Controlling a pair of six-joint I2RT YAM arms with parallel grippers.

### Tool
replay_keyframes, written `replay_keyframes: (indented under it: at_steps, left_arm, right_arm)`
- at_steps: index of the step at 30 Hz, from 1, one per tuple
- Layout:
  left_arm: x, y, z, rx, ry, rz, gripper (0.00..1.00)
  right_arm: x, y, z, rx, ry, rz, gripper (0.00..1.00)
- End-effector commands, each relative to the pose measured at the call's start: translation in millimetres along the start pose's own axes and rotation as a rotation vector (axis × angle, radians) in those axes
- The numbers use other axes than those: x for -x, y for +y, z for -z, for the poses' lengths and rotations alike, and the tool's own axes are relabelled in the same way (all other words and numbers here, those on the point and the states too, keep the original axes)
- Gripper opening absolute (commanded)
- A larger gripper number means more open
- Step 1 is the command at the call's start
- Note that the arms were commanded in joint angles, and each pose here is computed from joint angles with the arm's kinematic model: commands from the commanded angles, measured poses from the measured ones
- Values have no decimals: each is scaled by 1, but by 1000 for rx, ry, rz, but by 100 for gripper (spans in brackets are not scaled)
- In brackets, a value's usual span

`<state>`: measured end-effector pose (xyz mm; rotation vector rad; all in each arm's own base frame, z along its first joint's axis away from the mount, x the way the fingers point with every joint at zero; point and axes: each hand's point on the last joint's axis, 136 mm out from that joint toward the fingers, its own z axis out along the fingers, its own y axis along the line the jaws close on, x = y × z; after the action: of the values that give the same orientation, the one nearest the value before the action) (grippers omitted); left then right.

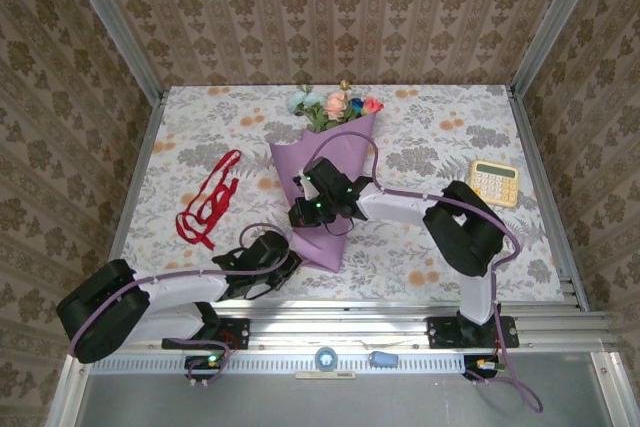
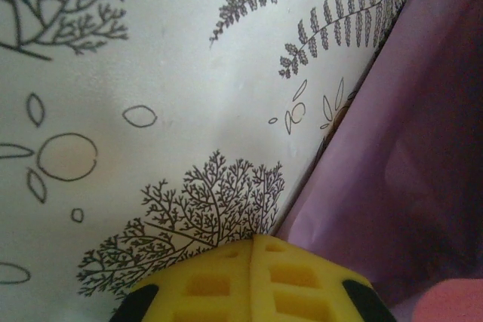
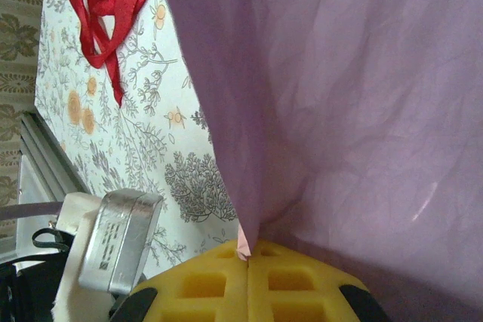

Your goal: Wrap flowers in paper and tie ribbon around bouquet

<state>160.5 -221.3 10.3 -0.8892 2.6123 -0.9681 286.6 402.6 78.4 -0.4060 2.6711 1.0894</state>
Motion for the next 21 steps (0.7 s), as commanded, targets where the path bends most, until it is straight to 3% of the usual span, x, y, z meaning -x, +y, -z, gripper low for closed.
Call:
replay_keyframes:
  at_steps: [1, 13, 21]
  left_arm:
    - [1, 19, -11, 65, -16, -3, 0]
    - [0, 12, -7, 51, -10, -41, 0]
    - [2, -8, 47, 73, -36, -77, 11]
  right_arm:
    - [6, 10, -12, 42, 6, -2, 0]
    - [-7, -16, -41, 7, 64, -43, 0]
    - [-19, -30, -51, -18, 103, -65, 0]
